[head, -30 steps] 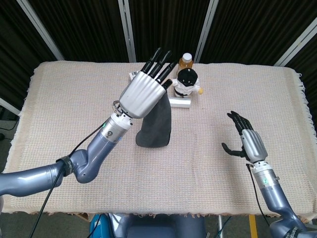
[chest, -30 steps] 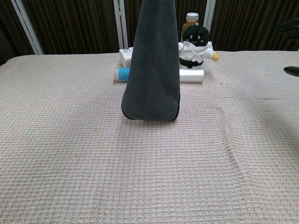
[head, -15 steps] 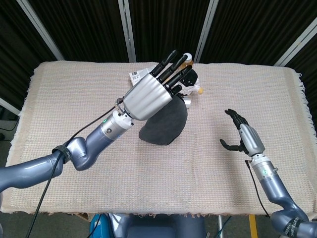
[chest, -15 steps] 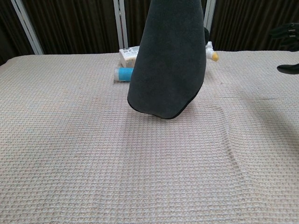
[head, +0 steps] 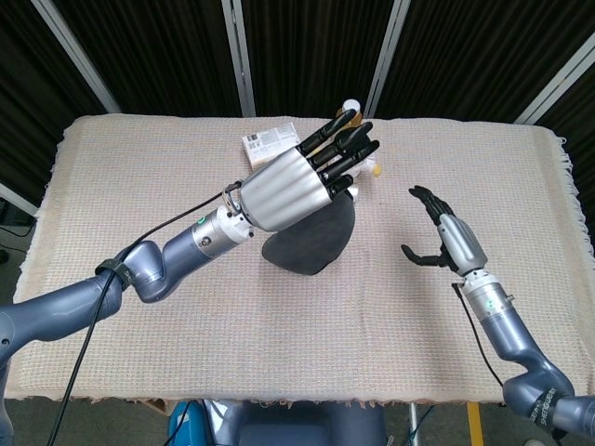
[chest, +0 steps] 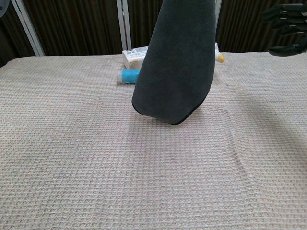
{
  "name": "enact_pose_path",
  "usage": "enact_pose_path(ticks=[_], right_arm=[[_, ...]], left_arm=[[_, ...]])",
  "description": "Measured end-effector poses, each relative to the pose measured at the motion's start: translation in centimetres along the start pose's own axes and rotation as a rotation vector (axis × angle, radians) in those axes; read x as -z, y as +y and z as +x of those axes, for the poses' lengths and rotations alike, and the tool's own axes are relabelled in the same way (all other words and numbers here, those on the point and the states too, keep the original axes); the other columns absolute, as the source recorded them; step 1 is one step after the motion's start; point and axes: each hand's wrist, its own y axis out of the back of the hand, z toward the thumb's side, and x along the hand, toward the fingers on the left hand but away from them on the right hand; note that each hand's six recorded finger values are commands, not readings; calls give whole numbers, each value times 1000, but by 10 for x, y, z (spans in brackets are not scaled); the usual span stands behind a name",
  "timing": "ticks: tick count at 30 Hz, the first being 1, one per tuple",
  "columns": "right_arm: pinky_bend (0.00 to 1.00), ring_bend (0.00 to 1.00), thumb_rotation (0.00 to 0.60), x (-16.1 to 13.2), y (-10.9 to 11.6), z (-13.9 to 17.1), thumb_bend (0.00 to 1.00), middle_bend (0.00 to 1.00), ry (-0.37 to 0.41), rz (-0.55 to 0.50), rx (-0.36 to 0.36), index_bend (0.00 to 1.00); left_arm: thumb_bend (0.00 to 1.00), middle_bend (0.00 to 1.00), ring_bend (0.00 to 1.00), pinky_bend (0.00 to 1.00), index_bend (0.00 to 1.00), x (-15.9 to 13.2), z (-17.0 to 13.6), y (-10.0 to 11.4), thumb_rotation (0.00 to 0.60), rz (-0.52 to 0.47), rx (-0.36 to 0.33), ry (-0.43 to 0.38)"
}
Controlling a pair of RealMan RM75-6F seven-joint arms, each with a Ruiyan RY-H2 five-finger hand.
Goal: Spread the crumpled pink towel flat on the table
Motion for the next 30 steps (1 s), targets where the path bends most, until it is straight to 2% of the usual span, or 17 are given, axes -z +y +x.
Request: enact_pose_path(ticks=[7,16,30], right_arm=[[11,0,600,-19,-9,-18,329,13,39,20,-64,114],[11,0,600,-36,-37,-25,329,13,67,9,-175,116],[11,0,600,-33,-58,-52,332,13,35,3,-228,142]], left_arm=[[491,155,0,0,597,-6,1,-2,600,-9,-2,-12],[491,153,0,0,597,-9,1,-5,600,-15,-4,-10],[491,155,0,0,596,-15,0,-8,600,-26,-6,-19]])
